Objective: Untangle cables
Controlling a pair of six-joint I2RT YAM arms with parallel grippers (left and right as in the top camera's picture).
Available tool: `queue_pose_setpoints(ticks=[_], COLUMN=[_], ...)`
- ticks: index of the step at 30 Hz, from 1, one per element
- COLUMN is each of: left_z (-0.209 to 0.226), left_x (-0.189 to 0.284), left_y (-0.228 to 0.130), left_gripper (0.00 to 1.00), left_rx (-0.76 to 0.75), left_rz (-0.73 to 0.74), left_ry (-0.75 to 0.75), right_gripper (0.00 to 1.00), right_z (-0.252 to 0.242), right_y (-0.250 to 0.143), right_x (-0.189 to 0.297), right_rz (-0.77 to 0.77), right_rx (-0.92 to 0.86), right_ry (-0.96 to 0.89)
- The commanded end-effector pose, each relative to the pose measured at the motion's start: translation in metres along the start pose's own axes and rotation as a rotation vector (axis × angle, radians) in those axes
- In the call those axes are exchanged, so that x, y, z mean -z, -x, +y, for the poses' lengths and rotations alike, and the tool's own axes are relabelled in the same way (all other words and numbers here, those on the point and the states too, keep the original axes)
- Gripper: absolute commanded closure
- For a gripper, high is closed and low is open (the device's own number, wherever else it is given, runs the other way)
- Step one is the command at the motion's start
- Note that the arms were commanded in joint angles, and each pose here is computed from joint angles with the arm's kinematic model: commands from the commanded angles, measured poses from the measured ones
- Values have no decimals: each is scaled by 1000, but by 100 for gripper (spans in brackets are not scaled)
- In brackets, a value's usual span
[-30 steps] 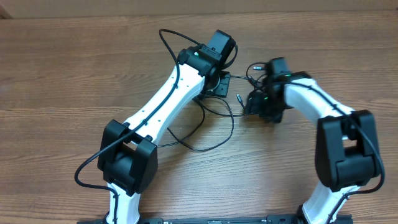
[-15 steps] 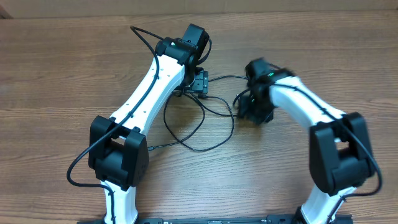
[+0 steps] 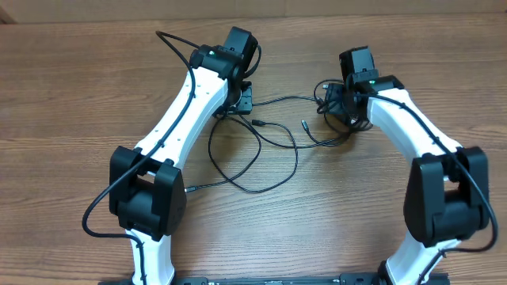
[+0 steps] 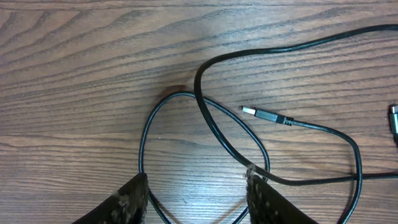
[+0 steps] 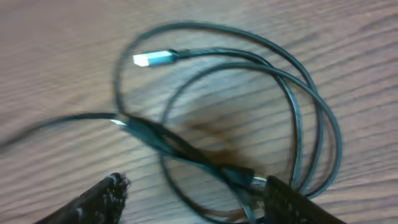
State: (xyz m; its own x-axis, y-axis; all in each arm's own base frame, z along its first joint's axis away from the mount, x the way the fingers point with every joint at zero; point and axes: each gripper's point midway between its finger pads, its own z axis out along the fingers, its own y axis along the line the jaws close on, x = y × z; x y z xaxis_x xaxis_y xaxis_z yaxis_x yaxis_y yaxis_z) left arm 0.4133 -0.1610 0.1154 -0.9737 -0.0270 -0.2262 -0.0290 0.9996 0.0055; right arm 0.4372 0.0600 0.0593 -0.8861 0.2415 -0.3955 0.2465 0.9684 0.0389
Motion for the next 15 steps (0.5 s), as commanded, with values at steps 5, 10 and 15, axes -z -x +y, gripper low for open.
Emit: queue_pose_setpoints(ticks=[5,10,15], left_z=[0,0,0], left_x=[-4,-4,-4], left_y=[-4,-3,-3], left_gripper=[46,45,44], left_rx=[12,12,13], left_rz=[15,12,10], left_ry=[0,-2,-2], right_gripper=[44,71,96], right_z=[-19,23,70], right_y=[-51,-102,-141], right_x=[-51,-40,-14], right_rz=[195,441,589], right_rx=[24,10,87], right_ry=[-86,158,347])
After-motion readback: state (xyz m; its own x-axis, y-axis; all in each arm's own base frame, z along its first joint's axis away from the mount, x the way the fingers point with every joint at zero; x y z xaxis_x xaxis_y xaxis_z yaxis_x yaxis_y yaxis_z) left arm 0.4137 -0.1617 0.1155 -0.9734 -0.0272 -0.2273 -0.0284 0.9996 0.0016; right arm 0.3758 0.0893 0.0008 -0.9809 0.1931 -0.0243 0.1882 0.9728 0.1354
